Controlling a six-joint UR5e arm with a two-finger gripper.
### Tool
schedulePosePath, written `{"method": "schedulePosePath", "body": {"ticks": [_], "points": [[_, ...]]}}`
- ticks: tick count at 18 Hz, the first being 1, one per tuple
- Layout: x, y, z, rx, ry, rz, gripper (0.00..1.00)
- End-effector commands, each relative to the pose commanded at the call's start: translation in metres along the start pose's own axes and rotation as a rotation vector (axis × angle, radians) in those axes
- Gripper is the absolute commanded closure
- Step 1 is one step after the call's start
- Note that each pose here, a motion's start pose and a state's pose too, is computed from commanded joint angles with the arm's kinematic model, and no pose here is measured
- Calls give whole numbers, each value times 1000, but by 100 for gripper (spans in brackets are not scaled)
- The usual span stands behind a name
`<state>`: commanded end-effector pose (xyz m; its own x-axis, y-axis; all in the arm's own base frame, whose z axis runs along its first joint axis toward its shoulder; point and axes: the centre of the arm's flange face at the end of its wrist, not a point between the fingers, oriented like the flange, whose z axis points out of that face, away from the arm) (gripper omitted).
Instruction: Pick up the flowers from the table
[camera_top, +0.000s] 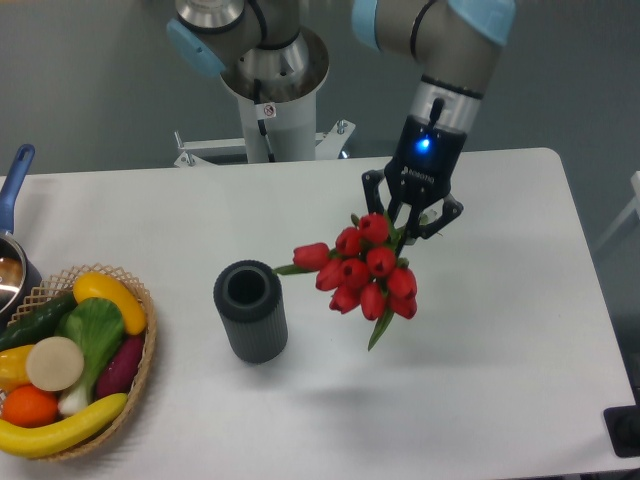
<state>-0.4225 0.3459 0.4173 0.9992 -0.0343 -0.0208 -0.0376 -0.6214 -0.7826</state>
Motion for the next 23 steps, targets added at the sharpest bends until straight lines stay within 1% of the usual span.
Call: {"method": "schedulePosePath", "body": {"ticks": [7,10,23], "points": [[-14,6,-19,114,4,-37,81],[-15,12,-21,118,0,-44,81],[-14,11,-20,118,3,-42,81]]}}
